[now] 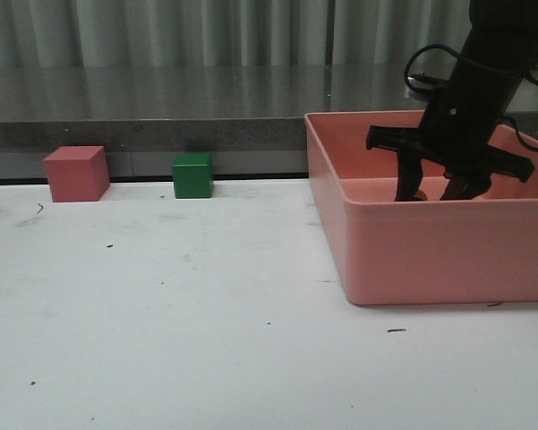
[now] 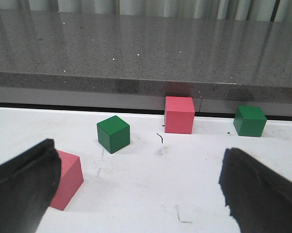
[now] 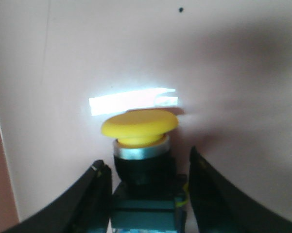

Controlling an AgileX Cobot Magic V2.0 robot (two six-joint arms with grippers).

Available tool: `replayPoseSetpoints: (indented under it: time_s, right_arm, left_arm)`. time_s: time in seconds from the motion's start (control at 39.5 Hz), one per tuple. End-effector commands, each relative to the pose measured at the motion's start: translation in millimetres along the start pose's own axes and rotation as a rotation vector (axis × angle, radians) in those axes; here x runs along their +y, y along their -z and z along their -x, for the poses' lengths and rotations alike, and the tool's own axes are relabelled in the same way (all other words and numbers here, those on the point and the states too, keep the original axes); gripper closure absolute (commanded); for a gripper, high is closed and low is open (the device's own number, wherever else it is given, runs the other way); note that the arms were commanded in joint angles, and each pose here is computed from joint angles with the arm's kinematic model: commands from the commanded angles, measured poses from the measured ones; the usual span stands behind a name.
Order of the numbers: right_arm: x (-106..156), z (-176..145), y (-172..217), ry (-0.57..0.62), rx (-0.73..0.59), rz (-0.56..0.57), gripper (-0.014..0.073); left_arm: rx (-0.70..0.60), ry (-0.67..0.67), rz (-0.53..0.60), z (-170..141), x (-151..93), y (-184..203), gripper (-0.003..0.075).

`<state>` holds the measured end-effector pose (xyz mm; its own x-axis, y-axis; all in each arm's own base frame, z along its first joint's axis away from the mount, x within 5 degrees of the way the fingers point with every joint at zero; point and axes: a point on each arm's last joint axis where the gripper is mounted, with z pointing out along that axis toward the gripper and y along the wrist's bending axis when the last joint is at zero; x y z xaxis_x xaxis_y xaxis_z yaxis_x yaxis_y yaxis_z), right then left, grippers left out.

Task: Place and stand button with both arms
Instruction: 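Lower the right gripper into the pink bin and grasp the button, then lift the button out of the bin and carry it toward the left arm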

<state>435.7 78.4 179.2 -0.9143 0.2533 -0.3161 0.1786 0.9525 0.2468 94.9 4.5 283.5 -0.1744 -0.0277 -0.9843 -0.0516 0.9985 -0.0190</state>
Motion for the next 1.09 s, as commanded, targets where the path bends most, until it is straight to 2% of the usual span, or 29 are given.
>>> replayPoseSetpoints:
  time_s: [0.0, 0.2, 0.51, 0.83, 0.96, 1.06]
  right_arm:
    - [7, 14, 31, 0.010, -0.097, 0.037, 0.0235]
    - [7, 14, 31, 0.010, -0.098, 0.037, 0.0355]
    - [13, 22, 47, 0.017, -0.137, 0.055, 0.0363]
    - [31, 36, 136, 0.081, -0.336, 0.136, 0.0363]
    - [41, 30, 172, 0.103, -0.413, 0.177, 0.0363]
    - [59, 18, 197, 0.144, -0.461, 0.230, 0.0360]
  left_arm:
    - [-0.108, 0.015, -0.006, 19, -1, 1, 0.0081]
    - [-0.108, 0.015, -0.006, 19, -1, 1, 0.0081]
    - [-0.108, 0.015, -0.006, 19, -1, 1, 0.0081]
    - [-0.108, 0.015, -0.006, 19, -1, 1, 0.0081]
    - [-0.108, 0.015, -0.006, 19, -1, 1, 0.0081]
    - [-0.108, 0.015, -0.006, 19, -1, 1, 0.0081]
